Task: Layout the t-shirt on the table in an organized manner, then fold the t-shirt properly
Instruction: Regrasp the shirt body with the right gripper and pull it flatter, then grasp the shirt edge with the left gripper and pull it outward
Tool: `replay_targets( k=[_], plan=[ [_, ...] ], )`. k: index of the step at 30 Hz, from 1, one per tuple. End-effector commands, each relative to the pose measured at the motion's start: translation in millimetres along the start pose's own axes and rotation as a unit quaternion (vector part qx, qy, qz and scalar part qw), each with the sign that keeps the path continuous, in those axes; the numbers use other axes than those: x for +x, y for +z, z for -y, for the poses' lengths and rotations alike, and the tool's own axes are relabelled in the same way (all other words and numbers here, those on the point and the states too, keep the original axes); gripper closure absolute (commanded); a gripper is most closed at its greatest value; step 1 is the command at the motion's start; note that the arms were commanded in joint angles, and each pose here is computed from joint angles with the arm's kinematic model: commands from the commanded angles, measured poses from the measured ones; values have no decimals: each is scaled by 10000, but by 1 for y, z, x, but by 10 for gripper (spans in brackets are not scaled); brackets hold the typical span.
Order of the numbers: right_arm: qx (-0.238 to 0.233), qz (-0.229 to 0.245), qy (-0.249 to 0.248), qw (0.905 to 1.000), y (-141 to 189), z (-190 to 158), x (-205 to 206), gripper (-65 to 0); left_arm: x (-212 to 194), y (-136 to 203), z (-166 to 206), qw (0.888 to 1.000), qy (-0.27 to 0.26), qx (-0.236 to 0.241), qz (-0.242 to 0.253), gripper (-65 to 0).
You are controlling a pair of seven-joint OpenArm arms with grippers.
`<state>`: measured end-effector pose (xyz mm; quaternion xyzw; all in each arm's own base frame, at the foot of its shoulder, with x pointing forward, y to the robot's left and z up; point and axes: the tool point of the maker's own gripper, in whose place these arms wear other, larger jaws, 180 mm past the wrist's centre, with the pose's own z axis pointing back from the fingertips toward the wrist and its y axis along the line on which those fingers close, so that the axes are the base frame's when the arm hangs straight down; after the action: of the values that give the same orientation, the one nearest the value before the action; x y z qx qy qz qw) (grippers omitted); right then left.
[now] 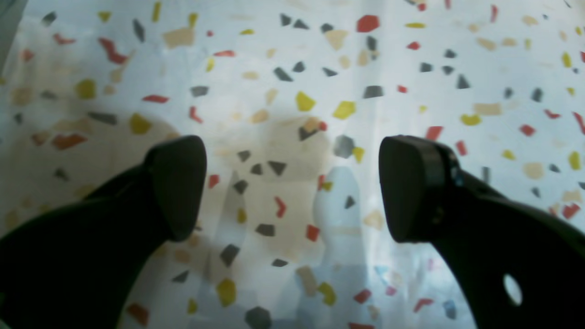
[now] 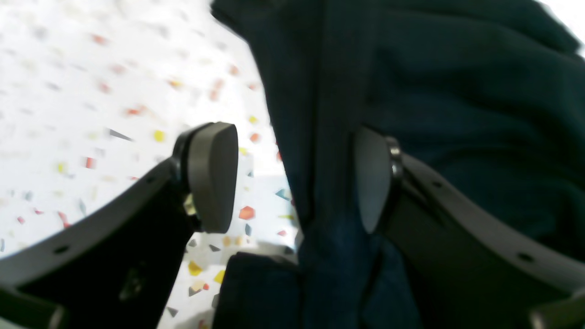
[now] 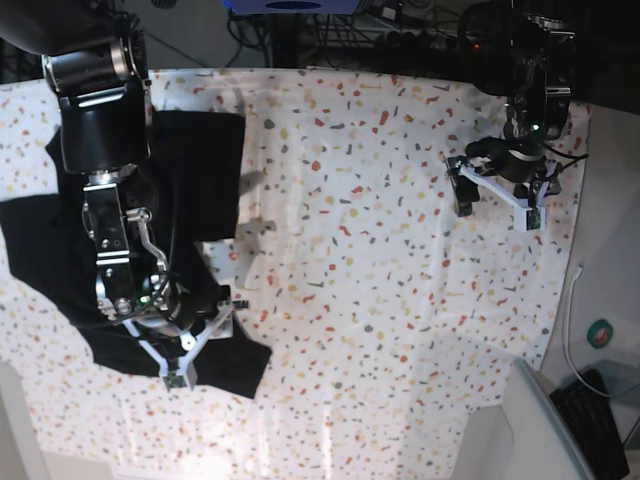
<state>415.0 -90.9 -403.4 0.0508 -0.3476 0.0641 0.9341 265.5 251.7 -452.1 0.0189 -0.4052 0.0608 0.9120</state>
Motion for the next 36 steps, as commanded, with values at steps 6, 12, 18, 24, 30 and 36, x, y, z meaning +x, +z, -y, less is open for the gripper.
replay_targets(
  k=[6, 12, 18, 24, 30, 36],
  plan=[
    [-265, -63, 27, 9996, -18, 23, 3, -377, 12, 1, -4, 9998, -41, 13, 185, -563],
    [13, 263, 189, 9995, -3, 3, 2, -60, 13, 0, -2, 9998, -48, -6, 192, -563],
    [597, 297, 365, 9971, 43, -53, -19, 0, 27, -4, -1, 9994, -34, -16, 330, -563],
    [1173, -79, 926, 9887, 60, -112, -70, 0, 47, -14, 19, 9990, 24, -192, 404, -563],
    [1613, -623, 1477, 9738, 62, -150, -123, 0, 60, -27, 65, 9980, -14, -622, -105, -563],
    [1544, -1094, 1592, 9689, 68, -145, -136, -50, 72, -30, 122, 9924, -267, -1169, -279, -561]
  ],
)
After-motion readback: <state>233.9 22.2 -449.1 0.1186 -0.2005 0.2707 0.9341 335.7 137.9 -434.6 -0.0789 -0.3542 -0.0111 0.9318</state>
